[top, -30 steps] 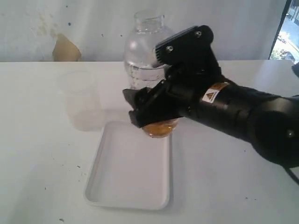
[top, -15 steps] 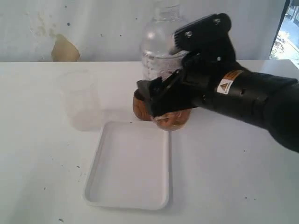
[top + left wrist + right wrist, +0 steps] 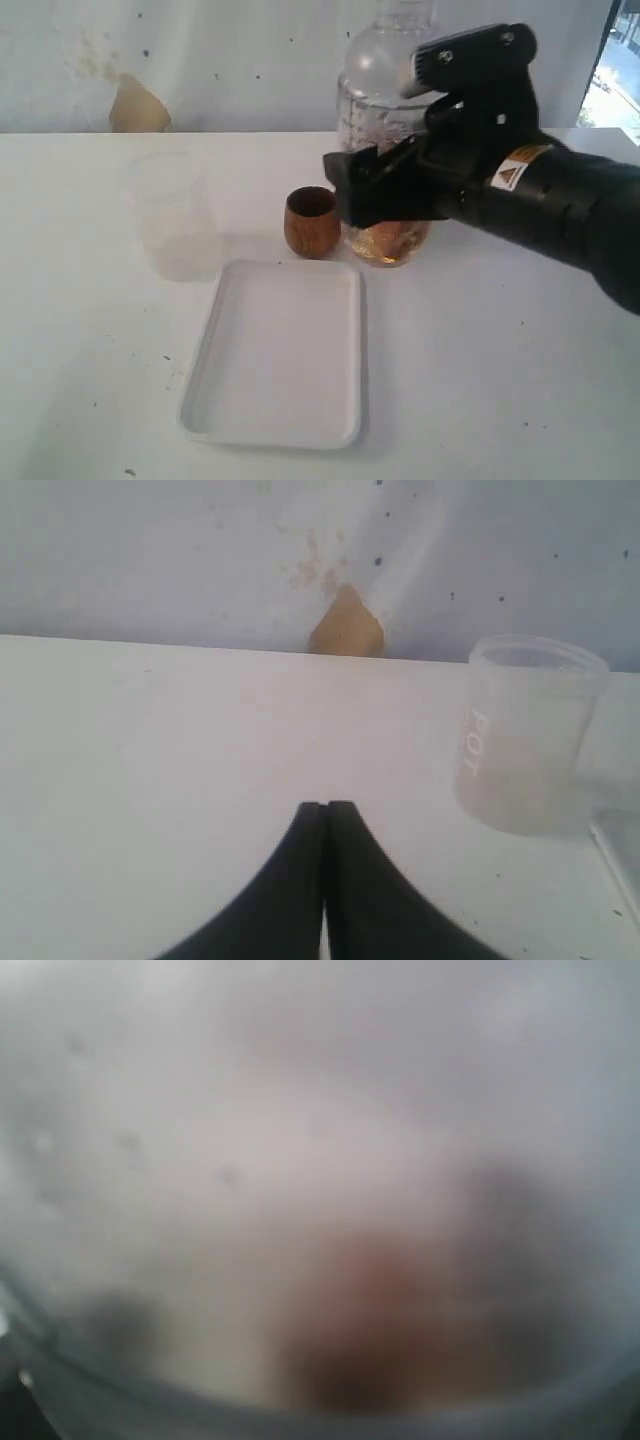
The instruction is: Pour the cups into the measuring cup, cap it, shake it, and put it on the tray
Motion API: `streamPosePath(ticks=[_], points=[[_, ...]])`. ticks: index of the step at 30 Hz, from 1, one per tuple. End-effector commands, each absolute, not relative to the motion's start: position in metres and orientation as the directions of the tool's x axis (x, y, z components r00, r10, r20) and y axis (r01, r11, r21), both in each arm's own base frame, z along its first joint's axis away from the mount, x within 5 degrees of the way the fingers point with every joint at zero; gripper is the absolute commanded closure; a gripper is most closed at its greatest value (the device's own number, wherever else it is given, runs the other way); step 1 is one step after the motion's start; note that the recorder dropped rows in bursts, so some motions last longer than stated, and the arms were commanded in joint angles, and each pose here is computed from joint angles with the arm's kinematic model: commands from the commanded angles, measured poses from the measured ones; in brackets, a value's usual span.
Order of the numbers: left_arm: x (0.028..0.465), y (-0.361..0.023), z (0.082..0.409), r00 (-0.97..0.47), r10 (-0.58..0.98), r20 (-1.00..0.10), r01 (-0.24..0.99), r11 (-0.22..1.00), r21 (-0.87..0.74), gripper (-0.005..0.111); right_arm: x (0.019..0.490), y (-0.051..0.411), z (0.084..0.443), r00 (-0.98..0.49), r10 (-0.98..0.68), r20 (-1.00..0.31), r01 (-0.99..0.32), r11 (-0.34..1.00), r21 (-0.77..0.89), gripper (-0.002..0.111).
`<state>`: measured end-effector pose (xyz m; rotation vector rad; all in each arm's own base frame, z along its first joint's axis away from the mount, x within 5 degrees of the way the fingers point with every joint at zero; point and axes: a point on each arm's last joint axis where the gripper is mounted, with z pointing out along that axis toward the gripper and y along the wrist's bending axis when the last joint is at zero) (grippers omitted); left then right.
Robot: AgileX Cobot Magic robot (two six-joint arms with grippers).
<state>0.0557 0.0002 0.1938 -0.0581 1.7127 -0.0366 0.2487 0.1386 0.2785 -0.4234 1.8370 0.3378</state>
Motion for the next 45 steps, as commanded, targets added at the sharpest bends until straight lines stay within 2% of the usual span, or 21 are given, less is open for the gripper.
streamPosePath(ticks=[1,4,6,8,10,12,18,24,30,32,34,36,42,45], points=[[0.056,0.0,0.192,-0.145,-0.058,-0.988,-0.017,0.998,-0.056,0.107,0.244,0.148,0.276,-0.206,-0.11,-0.972,-0.476,0.879,0.001,0.108],[0.056,0.0,0.192,-0.145,-0.058,-0.988,-0.017,0.998,-0.056,0.107,0.241,0.147,0.314,-0.119,-0.058,-0.991,-0.481,0.876,0.007,0.108],[0.056,0.0,0.192,-0.145,-0.058,-0.988,-0.017,0.998,-0.056,0.107,0.239,0.147,0.329,-0.112,-0.077,-0.991,-0.496,0.868,-0.012,0.108],[0.056,0.0,0.192,-0.145,-0.058,-0.988,-0.017,0.998,-0.056,0.107,0.24,0.146,0.314,-0.192,-0.102,-0.976,-0.494,0.869,0.006,0.108],[0.056,0.0,0.192,-0.145,-0.058,-0.988,-0.017,0.998,-0.056,0.107,0.244,0.148,0.281,-0.261,-0.124,-0.957,-0.481,0.877,0.018,0.108],[0.056,0.0,0.192,-0.145,-0.058,-0.988,-0.017,0.998,-0.056,0.107,0.245,0.15,0.266,-0.273,-0.119,-0.954,-0.473,0.881,0.025,0.108],[0.056,0.0,0.192,-0.145,-0.058,-0.988,-0.017,0.998,-0.056,0.107,0.236,0.143,0.304,-0.174,-0.074,-0.982,-0.48,0.877,0.019,0.108],[0.056,0.0,0.192,-0.145,-0.058,-0.988,-0.017,0.998,-0.056,0.107,0.238,0.149,0.26,-0.289,-0.125,-0.949,-0.477,0.878,0.03,0.108],[0.056,0.0,0.192,-0.145,-0.058,-0.988,-0.017,0.998,-0.056,0.107,0.238,0.142,0.308,-0.109,-0.075,-0.991,-0.461,0.887,-0.017,0.108],[0.056,0.0,0.192,-0.145,-0.058,-0.988,-0.017,0.998,-0.056,0.107,0.246,0.135,0.296,-0.195,-0.054,-0.979,-0.411,0.911,0.031,0.108],[0.056,0.0,0.192,-0.145,-0.058,-0.988,-0.017,0.998,-0.056,0.107,0.251,0.137,0.267,-0.292,-0.107,-0.95,-0.412,0.911,0.024,0.108],[0.056,0.0,0.192,-0.145,-0.058,-0.988,-0.017,0.998,-0.056,0.107,0.251,0.143,0.254,-0.3,-0.143,-0.943,-0.431,0.903,0.0,0.108],[0.056,0.0,0.192,-0.145,-0.058,-0.988,-0.017,0.998,-0.056,0.107,0.244,0.141,0.3,-0.134,-0.092,-0.987,-0.44,0.898,-0.024,0.108],[0.056,0.0,0.192,-0.145,-0.058,-0.988,-0.017,0.998,-0.056,0.107,0.25,0.139,0.275,-0.216,-0.129,-0.968,-0.424,0.905,-0.026,0.108]])
